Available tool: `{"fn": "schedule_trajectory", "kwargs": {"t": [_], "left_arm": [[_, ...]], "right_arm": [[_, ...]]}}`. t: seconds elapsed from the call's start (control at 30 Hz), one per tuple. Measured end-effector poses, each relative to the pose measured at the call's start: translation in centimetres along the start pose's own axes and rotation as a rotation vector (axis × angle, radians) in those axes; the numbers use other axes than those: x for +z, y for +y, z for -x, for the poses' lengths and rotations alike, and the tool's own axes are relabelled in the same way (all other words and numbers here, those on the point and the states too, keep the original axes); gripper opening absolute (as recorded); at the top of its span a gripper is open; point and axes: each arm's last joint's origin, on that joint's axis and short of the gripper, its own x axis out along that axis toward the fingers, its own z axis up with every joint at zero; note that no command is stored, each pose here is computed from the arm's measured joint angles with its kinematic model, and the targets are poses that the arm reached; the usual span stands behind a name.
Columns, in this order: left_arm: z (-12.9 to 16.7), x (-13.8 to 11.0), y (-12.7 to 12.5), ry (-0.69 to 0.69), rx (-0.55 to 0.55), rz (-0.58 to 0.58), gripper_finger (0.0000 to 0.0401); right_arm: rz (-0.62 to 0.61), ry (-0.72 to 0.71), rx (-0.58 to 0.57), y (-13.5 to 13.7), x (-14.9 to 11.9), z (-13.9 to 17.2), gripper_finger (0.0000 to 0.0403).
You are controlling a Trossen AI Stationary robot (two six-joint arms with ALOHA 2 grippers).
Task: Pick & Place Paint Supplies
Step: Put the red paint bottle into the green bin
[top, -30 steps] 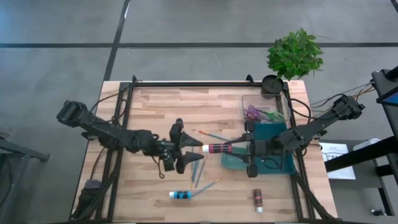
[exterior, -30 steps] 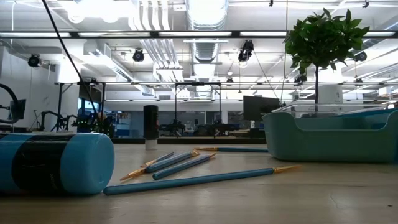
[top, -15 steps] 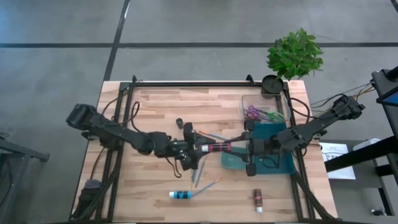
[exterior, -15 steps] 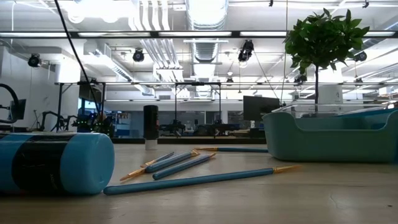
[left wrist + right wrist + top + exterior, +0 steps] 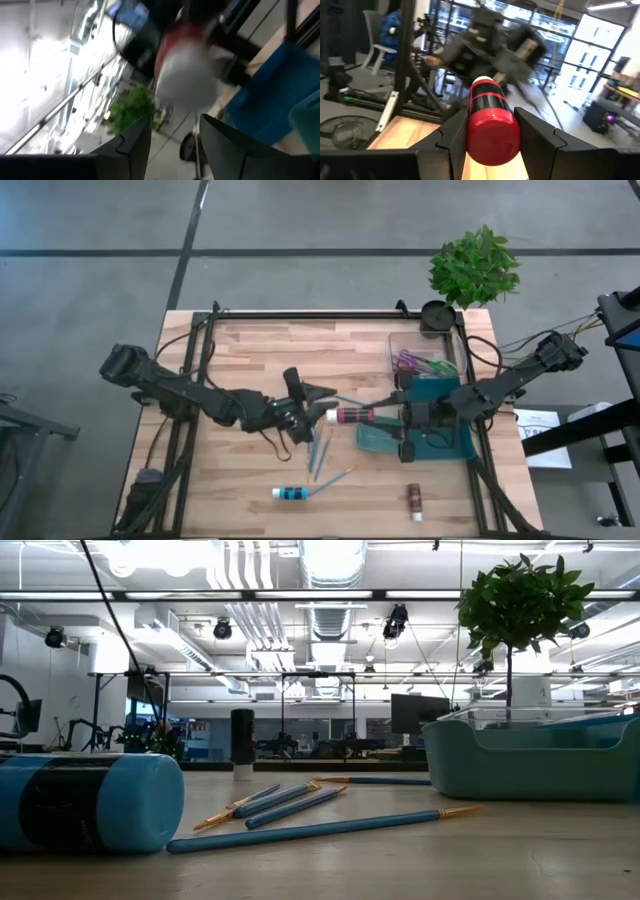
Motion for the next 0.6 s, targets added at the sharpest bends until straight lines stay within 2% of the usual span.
{"fn": "schedule_trajectory", "kwargs": {"t": [0.17, 0.6], "left_arm": [[0.5, 0.4, -0.3, -0.011, -0.039, -0.002, 0.0173], [1.7, 1.6, -0.1, -0.074, -0.043, 0.031, 0.0182]], "right_arm": [[-0.004, -0.005, 0.012, 0.1, 0.1, 0.0, 0.0144], [-0.02, -0.015, 0.036, 0.1, 0.1, 0.0, 0.0144]]}}
